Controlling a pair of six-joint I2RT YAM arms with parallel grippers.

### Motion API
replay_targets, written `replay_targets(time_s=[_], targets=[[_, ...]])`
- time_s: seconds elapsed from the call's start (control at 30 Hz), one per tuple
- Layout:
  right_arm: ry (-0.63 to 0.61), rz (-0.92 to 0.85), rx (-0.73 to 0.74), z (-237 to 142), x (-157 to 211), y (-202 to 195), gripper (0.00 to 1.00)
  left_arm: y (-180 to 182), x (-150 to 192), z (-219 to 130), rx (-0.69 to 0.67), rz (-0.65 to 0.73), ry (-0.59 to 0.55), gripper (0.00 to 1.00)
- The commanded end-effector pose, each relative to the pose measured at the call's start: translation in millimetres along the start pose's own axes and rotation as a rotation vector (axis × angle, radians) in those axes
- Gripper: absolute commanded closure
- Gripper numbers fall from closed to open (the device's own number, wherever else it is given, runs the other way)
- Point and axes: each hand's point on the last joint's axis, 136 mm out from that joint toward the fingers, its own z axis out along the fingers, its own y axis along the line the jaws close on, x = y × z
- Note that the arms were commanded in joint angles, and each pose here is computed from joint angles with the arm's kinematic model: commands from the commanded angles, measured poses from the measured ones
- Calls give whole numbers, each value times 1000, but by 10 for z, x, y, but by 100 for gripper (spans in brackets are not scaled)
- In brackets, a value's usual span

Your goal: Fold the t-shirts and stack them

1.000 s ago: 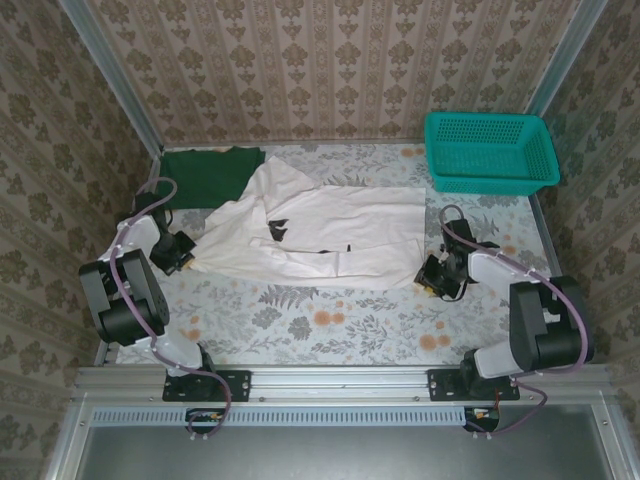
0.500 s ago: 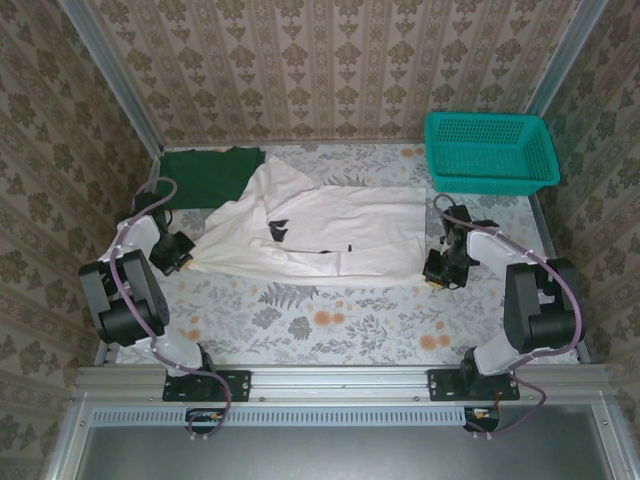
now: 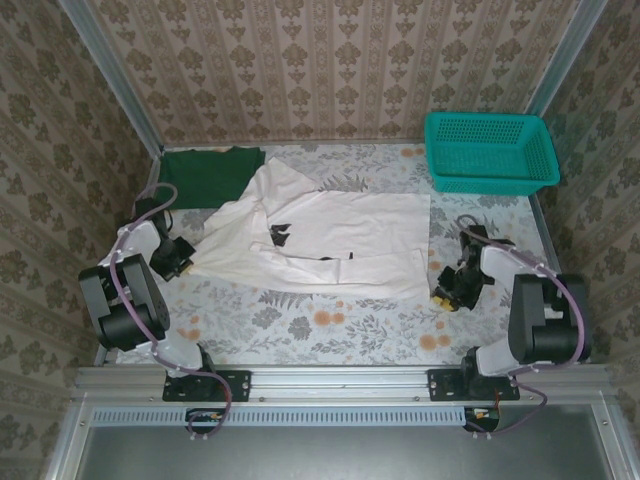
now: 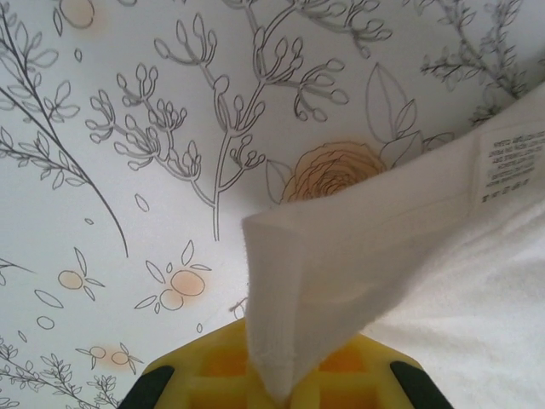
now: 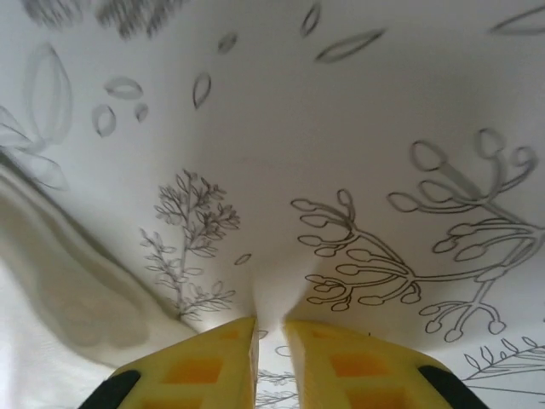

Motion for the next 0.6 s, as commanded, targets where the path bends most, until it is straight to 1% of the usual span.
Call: replay_targets(time_s=[0.0,0.03,0.07,0.1,0.17,0.2,0.3,0.37,0.43,0.47,0.57], targets=[[-51,156,8,48,-72,-189,74,72,-11,-79,-14,2,-25,93],[-57,179,2,25,-91,-214,72,80,-8,-100,-16,0,-26,87],[-61,201,-5,10,-113,-230,70,66,-13,-126,-11,-4,-29,77],[-102,193,-51,-76,-167,-161,69,47,-24,-160,-3,-6,-33,69],[-181,169,-125,-242,-292,-12,64,6,-65,-267,14,-15,-49,57],[-215,140,-172,-323,-355,98,64,-19,-97,-333,22,-18,-63,53],[-310,4,-282,-559,-529,469,62,-152,-205,-569,39,7,-125,48],[-317,-71,-309,-614,-598,676,61,-271,-237,-691,34,55,-157,47],[-293,-143,-300,-581,-649,848,62,-400,-221,-748,30,116,-169,45],[-268,-170,-269,-509,-678,902,63,-452,-202,-753,25,145,-169,45],[-238,-264,-202,-401,-772,1092,64,-551,-94,-646,13,207,-143,45]])
